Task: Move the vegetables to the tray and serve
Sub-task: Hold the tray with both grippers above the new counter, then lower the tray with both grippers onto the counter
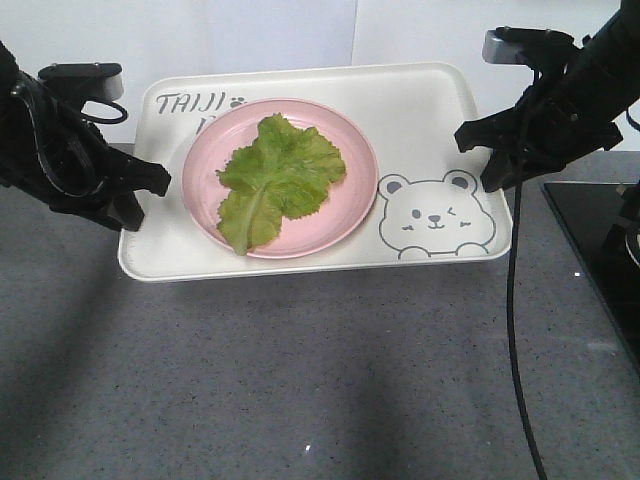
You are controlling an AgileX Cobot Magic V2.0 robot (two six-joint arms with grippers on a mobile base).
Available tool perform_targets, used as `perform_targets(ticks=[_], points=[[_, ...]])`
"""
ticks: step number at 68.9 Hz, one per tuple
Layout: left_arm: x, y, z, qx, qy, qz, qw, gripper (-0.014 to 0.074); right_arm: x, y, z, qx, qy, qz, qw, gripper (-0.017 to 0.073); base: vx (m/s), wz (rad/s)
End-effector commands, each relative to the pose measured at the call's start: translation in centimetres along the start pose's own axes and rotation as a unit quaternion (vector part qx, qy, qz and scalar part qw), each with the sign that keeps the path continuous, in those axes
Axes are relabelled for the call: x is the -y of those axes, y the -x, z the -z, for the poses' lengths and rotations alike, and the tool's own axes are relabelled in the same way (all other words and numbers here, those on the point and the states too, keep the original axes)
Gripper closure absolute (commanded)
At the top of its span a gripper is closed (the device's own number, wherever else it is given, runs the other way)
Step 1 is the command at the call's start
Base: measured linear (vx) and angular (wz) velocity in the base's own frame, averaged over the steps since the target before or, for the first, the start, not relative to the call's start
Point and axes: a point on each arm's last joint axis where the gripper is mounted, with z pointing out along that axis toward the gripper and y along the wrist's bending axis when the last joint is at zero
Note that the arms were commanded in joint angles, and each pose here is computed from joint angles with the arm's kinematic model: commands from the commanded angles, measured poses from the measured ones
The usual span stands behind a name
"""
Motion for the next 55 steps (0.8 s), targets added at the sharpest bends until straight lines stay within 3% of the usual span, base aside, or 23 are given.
perform_targets(ticks=[1, 55], points=[[1.94, 0.32, 2.76, 0.065, -0.048, -0.015, 0.997, 0.0599, -1.84, -0.03, 2.98, 0.037, 0.041, 0.013, 0.998, 0.0564, 0.00, 0.00], [1.86, 0.37, 2.76, 0.068, -0.044, -0.017, 0.997, 0.0599, -1.85, 0.13, 2.99, 0.046, 0.040, 0.013, 0.998, 0.0564, 0.00, 0.00]])
